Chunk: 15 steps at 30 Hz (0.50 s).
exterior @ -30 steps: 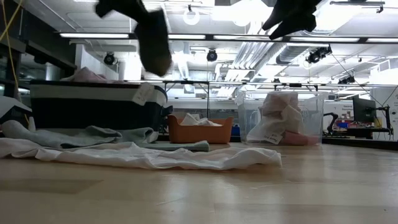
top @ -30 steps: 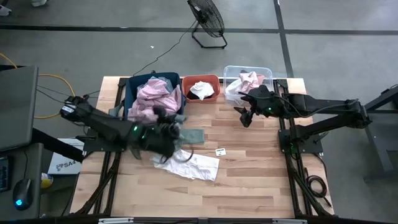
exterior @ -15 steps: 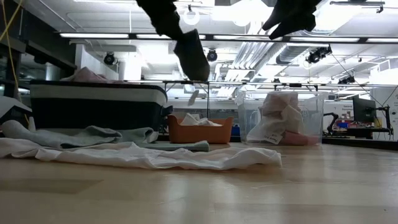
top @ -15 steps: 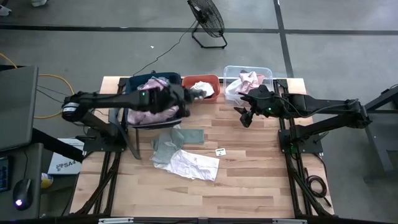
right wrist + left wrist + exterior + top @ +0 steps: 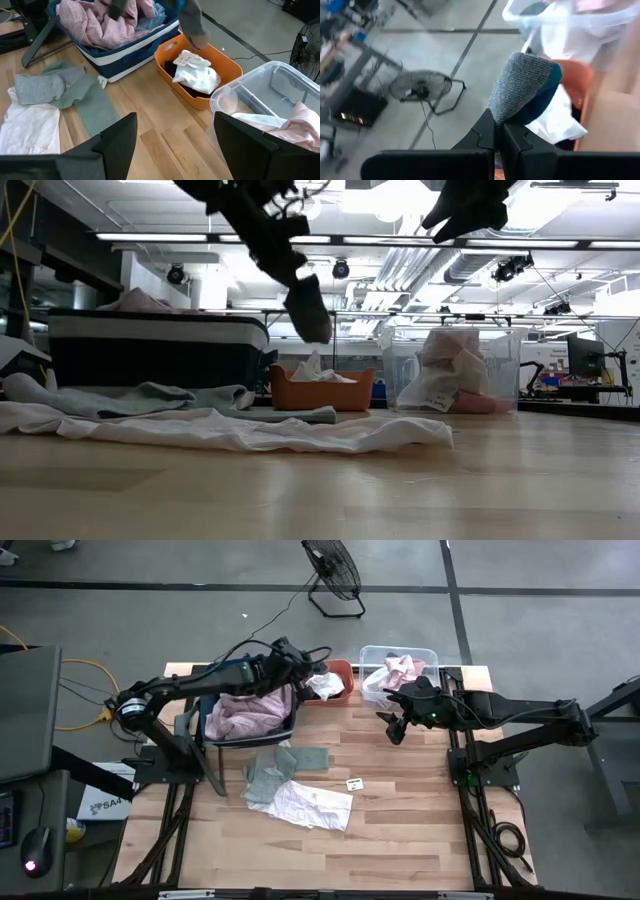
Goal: Pick & Place Cloths
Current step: Put the dark gray sock into the orange bin
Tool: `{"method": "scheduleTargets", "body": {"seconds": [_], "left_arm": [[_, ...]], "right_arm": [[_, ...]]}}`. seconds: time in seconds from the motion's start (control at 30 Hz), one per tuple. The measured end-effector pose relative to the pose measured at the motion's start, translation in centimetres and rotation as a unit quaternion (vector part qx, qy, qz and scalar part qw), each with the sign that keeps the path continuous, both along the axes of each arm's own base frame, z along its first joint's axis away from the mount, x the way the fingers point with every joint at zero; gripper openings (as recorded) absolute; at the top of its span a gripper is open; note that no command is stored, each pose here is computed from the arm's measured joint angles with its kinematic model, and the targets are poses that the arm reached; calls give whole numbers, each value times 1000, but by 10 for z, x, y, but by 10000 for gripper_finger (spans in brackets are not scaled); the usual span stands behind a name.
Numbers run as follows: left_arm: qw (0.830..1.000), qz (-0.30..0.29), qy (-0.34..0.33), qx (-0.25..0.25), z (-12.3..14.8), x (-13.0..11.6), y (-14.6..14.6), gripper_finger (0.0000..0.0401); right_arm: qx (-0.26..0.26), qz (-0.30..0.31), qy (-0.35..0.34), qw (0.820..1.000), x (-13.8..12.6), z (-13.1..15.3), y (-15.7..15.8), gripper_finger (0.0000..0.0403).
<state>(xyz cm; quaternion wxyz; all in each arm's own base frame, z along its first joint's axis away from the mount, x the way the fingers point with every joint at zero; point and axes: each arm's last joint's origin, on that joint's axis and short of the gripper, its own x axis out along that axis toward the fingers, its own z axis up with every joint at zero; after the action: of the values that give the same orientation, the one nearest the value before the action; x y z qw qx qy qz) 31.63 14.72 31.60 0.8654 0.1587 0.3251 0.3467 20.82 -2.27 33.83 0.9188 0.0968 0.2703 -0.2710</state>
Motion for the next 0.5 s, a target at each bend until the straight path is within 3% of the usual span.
{"method": "scheduleTargets", "body": {"seconds": [0.23, 0.5], "left_arm": [[992, 68, -86, -66, -11, 6, 14, 0], [983, 97, -113, -105, -25, 13, 18, 0]], "right_arm": [[2, -1, -1, 1000, 0, 0, 0, 256], [3, -2, -1, 1000, 0, 0, 0, 256]]}}
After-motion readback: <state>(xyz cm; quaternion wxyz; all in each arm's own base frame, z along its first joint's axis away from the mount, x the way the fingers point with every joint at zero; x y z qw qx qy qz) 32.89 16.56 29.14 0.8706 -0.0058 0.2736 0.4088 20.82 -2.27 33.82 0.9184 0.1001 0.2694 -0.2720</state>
